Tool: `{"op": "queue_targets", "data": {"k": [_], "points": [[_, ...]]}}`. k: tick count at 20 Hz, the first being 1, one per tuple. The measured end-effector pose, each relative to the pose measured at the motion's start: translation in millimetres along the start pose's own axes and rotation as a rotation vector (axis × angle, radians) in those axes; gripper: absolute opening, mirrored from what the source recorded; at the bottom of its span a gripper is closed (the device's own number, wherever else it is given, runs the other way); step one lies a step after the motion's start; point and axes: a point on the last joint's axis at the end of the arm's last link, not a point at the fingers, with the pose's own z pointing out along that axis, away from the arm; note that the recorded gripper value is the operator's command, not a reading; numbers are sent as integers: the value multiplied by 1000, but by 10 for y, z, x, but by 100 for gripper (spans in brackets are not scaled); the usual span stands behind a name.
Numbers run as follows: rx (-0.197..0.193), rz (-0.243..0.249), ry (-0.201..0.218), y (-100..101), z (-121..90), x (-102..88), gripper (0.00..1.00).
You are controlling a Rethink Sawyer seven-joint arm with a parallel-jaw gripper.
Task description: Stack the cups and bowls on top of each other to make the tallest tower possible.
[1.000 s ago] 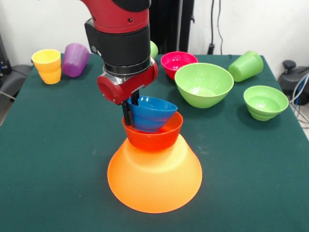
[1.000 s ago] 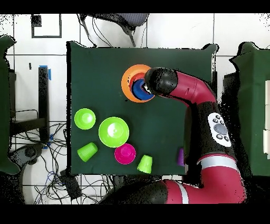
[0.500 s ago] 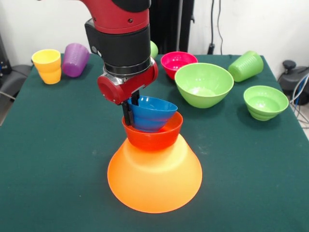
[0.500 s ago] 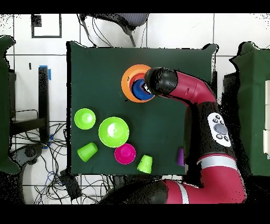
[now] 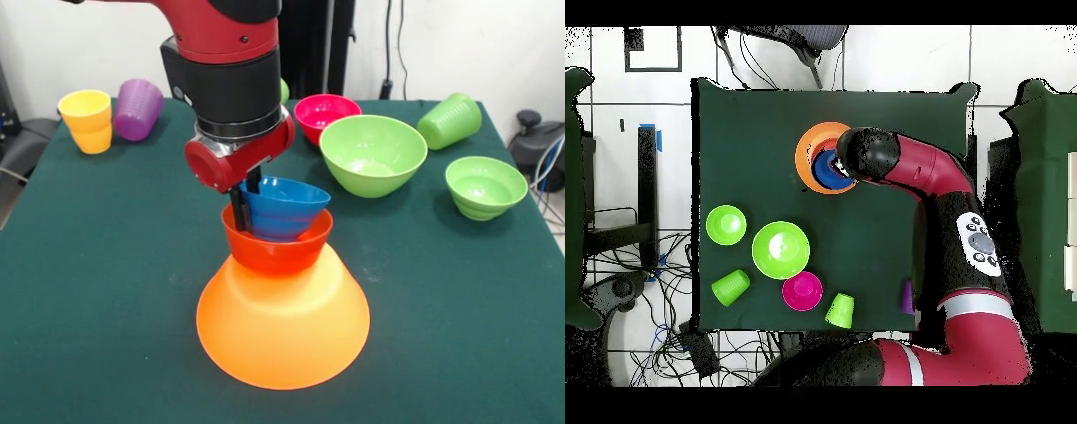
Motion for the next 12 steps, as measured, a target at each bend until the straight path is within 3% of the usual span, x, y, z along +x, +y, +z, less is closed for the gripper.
{"op": "queue_targets", "data": {"k": [12], "points": [[-4, -6, -10, 22, 2, -59, 0]]}}
